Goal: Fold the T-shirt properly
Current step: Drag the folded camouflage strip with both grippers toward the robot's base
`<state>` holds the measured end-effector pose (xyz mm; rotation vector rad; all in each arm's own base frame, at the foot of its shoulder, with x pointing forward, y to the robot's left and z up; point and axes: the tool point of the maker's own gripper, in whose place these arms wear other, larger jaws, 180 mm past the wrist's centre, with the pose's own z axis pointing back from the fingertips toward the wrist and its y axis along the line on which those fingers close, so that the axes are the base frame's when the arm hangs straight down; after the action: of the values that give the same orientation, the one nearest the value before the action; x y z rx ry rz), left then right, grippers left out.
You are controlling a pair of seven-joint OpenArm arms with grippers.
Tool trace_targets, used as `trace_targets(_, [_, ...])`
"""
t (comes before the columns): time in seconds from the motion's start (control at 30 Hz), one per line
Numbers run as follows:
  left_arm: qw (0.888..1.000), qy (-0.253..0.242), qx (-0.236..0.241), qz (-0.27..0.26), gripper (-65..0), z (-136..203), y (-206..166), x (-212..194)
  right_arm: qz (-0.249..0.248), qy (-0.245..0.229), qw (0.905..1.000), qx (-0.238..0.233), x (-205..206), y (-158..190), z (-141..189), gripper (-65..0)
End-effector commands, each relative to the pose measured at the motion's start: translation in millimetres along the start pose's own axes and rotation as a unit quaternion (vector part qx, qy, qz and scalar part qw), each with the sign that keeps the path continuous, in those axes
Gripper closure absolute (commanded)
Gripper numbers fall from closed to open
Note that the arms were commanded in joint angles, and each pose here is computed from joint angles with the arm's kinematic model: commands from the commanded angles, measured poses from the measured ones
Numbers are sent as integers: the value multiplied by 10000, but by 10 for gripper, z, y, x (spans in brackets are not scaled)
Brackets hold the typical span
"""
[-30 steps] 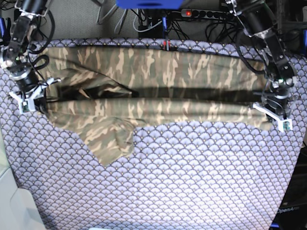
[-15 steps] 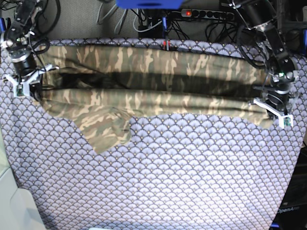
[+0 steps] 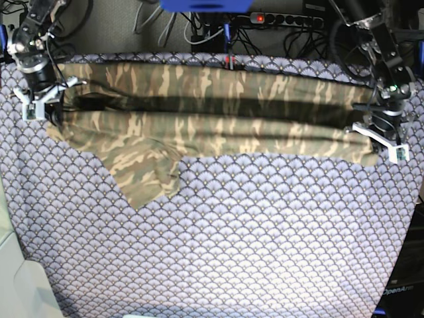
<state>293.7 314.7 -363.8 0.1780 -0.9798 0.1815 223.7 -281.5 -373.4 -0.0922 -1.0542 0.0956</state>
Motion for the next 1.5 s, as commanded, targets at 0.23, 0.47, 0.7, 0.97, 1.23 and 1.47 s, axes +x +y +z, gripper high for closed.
trace_targets(0.23, [9995,-294,99,-46,0,21,71,193,135,-193,9996,-161,123,-114,103,0])
trace_targets(0.47, [9998,-145,99,-46,0,32,81,64,94,-335,9987,-377,212,-93,271,0])
trace_targets(0.7, [9999,-137,93,-51,0,33,76,57,46,-213,9985,-500,115,-143,355,0])
trace_targets(0.97, [9999,-124,73,-89,0,24,56,55,-58,79,9989,-465,-113,-58,494,0])
trace_targets(1.23, [9998,-68,-65,-182,0,45,25,0,-370,-475,9971,-462,-110,138,686,0])
trace_targets(1.47, [9991,-41,-247,-328,0,53,-33,-20,-373,-458,9972,-454,-181,161,805,0])
